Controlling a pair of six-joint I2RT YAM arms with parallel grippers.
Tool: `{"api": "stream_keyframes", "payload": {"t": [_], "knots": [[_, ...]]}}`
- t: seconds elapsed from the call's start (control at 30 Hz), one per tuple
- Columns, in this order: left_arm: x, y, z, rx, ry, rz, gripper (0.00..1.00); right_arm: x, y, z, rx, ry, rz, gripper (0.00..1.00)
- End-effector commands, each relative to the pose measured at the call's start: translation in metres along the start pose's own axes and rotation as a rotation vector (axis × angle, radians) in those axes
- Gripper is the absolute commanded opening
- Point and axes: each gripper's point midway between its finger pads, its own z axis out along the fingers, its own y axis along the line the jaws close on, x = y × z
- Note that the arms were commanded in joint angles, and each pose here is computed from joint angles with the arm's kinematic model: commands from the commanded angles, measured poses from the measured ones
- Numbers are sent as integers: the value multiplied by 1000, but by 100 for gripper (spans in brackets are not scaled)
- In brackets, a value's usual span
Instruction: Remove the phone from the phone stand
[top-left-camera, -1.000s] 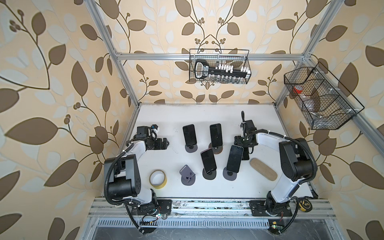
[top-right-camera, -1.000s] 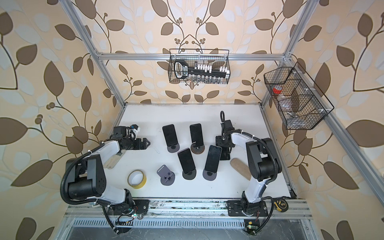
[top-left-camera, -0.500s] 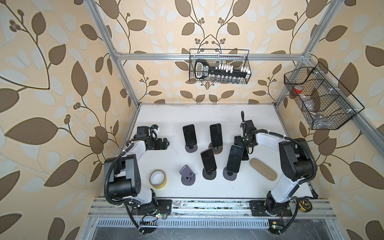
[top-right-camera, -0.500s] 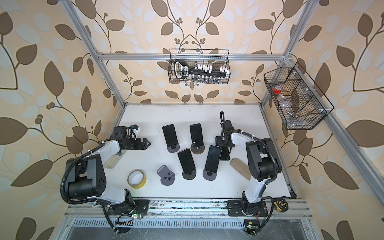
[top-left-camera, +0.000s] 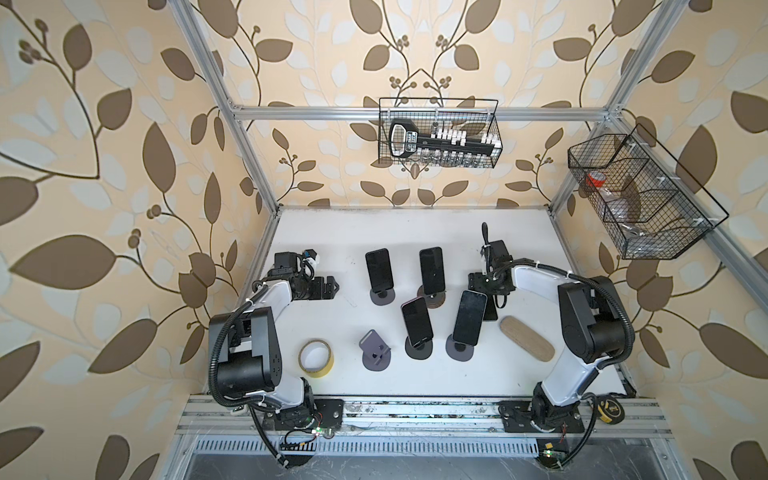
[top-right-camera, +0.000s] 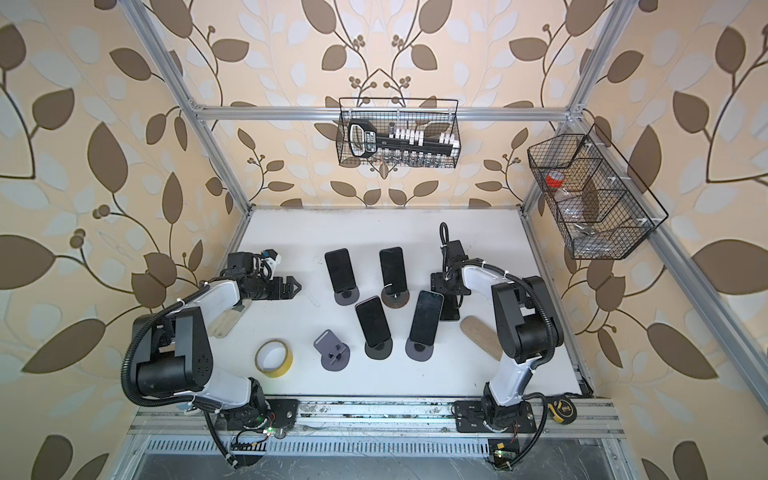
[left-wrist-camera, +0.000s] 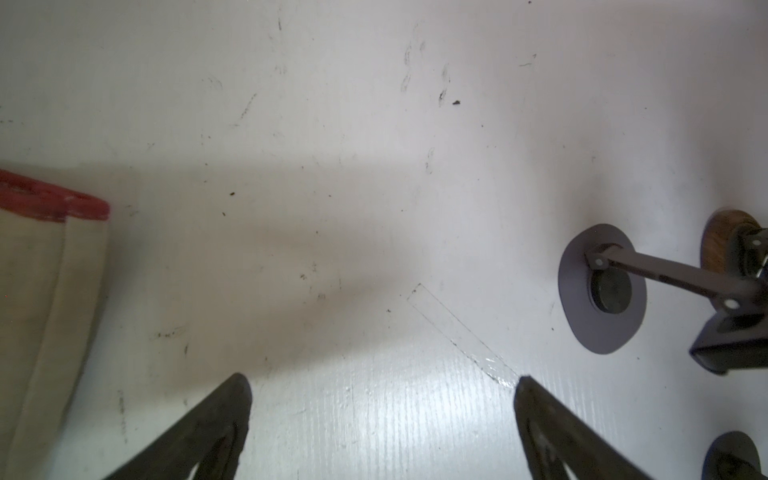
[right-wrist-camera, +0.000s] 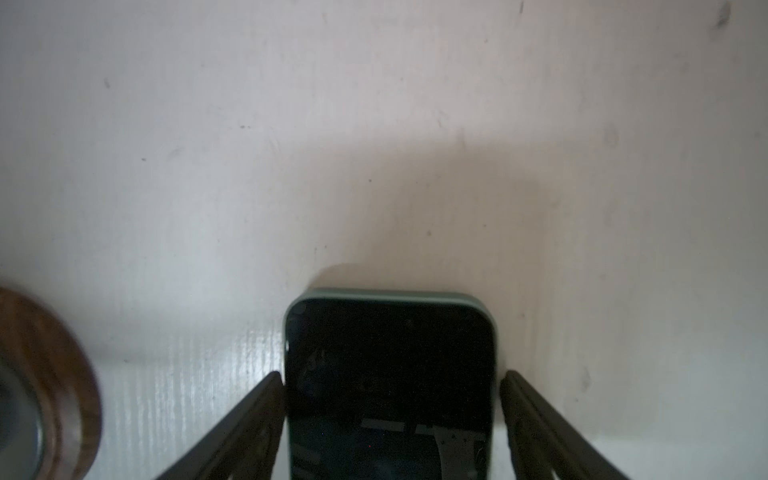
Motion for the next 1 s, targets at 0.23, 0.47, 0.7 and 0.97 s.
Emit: {"api": "stream_keyframes", "payload": {"t": [0.23, 0.47, 0.7, 0.97], "knots": [[-16, 3, -13, -22, -51, 48, 99, -55, 4, -65, -37, -162, 31, 84], [-26, -8, -38, -27, -89, 165, 99, -89, 9, -133, -52, -331, 43, 85], [-20, -44, -77, 97, 2, 285, 99, -102, 49, -223, -154, -574, -75, 88], [9, -110, -159, 353, 208, 316, 99, -84, 92, -297, -286, -790, -207, 89]]}}
